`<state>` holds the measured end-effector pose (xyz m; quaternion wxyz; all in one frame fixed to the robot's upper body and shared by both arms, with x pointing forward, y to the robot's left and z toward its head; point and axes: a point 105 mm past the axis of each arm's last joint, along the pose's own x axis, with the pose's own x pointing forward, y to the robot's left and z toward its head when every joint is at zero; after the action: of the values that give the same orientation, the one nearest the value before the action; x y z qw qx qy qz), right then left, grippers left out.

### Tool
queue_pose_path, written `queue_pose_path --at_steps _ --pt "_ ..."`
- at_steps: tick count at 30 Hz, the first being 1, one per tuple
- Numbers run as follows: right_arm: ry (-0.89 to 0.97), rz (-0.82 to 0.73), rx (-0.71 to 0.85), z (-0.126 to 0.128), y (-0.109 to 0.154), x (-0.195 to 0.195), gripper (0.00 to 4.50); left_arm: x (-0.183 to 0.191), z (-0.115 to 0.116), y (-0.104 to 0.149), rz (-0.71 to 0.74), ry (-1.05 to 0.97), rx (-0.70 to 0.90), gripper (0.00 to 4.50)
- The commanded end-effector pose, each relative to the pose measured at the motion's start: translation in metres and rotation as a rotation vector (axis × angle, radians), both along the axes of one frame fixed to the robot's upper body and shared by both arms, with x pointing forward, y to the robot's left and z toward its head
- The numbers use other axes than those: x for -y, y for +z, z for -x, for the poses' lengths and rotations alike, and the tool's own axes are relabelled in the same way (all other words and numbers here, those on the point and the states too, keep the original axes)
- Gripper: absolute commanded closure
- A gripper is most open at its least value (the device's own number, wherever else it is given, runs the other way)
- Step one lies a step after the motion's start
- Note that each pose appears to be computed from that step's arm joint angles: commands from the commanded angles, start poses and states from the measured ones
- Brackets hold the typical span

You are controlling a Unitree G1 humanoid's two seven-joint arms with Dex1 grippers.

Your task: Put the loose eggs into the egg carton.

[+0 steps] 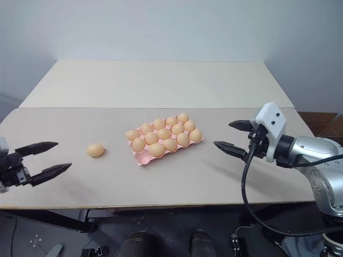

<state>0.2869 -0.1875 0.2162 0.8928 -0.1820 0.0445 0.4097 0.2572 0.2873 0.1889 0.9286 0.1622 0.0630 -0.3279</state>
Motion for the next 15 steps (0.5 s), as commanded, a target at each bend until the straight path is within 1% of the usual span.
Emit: queue_pose_path --at_steps 1,4,6,7,9,10,12,15 --pt "0.009 0.013 0.062 0.003 0.014 -0.002 0.17 -0.005 -0.029 -0.010 -0.045 0.091 -0.007 0.10" --pt "0.009 0.016 0.066 0.003 0.016 -0.002 0.17 -0.006 -0.052 -0.026 -0.096 0.093 -0.047 0.10" --pt "0.005 0.019 0.071 0.004 0.018 -0.002 0.17 -0.006 -0.067 -0.037 -0.092 0.093 -0.094 0.10" --pt "0.003 0.020 0.073 0.004 0.019 -0.002 0.17 -0.006 -0.071 -0.041 -0.092 0.090 -0.111 0.10" --pt "-0.010 0.015 0.081 0.005 0.021 -0.002 0.17 -0.002 -0.078 -0.057 -0.098 0.062 -0.149 0.10" --pt "-0.017 0.010 0.084 0.006 0.022 -0.002 0.17 0.001 -0.083 -0.062 -0.072 0.059 -0.162 0.27" --pt "-0.023 0.005 0.088 0.008 0.024 -0.002 0.17 0.005 -0.088 -0.070 -0.072 0.042 -0.178 0.69" --pt "-0.033 -0.003 0.096 0.011 0.028 -0.003 0.17 0.007 -0.089 -0.081 -0.096 0.029 -0.215 1.61"
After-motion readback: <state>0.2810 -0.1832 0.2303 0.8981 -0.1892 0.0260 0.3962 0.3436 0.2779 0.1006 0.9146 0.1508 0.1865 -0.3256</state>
